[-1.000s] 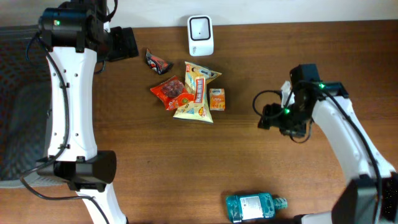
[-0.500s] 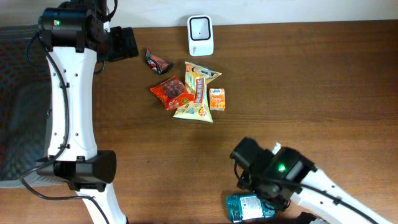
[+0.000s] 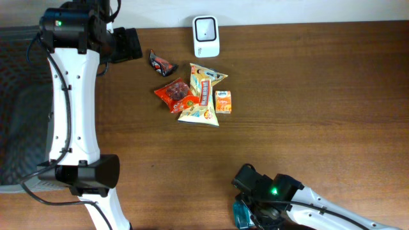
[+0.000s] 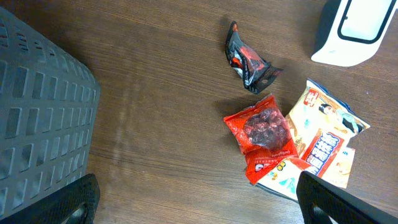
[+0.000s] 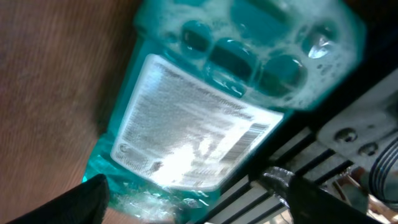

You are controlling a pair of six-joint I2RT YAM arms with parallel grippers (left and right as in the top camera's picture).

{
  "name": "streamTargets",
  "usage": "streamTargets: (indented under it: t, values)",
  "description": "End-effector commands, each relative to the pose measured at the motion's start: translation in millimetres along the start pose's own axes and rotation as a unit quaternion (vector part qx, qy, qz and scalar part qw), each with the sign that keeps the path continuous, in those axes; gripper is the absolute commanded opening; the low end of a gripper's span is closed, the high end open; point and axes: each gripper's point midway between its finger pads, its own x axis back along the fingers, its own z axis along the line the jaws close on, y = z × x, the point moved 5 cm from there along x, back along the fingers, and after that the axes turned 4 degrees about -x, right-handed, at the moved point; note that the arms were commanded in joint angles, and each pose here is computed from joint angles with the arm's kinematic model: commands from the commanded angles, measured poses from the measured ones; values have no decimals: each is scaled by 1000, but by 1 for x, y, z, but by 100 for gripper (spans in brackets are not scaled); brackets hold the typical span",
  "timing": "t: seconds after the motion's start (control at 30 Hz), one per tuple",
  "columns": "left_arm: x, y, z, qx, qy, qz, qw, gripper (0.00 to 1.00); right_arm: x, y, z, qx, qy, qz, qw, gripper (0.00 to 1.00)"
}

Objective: Scan the item barcode

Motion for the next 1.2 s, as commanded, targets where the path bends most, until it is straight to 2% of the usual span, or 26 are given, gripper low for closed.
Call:
streamTargets:
  t: [0.0, 0.13, 0.23, 0.33, 0.37, 0.43, 0.57, 0.63, 0.67, 0.77, 0.8, 0.9, 0.93, 1.0, 1.07, 1.17]
  values:
    - [-1, 0, -2, 2, -4, 2, 1000, 99, -6, 1, 3, -18, 13, 1, 1000, 95]
    - [-1, 0, -2, 2, -4, 2, 1000, 99, -11, 4, 22, -12, 74, -12, 997, 98]
    - [-1, 0, -2, 2, -4, 2, 1000, 99, -15, 13, 28, -33, 74, -4, 997, 98]
    - [-1, 0, -2, 2, -4, 2, 1000, 99, -12, 31, 54, 29, 123, -18, 992, 97]
    - [-1, -1, -2, 2, -4, 2, 1000, 99, -10, 44, 65, 53, 139, -22, 989, 97]
    - [-1, 0, -2, 2, -4, 2, 1000, 99, -9, 81, 87, 103, 171, -36, 979, 88]
    - [-1, 0, -2, 2, -4, 2, 1000, 99, 4, 148, 126, 202, 191, -58, 959, 88]
    - [-1, 0, -2, 2, -4, 2, 1000, 99, 26, 166, 145, 254, 180, -58, 949, 89]
    - [-1, 0, -2, 2, -4, 2, 1000, 99, 51, 173, 156, 300, 170, -71, 936, 99]
    - [-1, 0, -2, 2, -4, 2, 1000, 99, 139, 188, 171, 409, 113, -166, 890, 98]
    - [-1, 0, -2, 2, -4, 2, 1000, 99, 161, 189, 165, 415, 84, -180, 888, 99]
    - [-1, 0, -2, 2, -4, 2, 1000, 99, 168, 176, 140, 397, 38, -133, 907, 98]
    - [-1, 0, -2, 2, -4, 2, 1000, 99, 151, 172, 123, 372, 5, -96, 923, 98]
    - [-1, 0, -2, 2, -4, 2, 1000, 99, 129, 169, 108, 368, -26, -64, 927, 98]
    - [-1, 0, -2, 2, -4, 2, 1000, 99, 96, 159, 86, 348, -48, -3, 936, 98]
    - [-1, 0, -2, 2, -4, 2, 1000, 99, 68, 154, 64, 291, -85, 24, 953, 98]
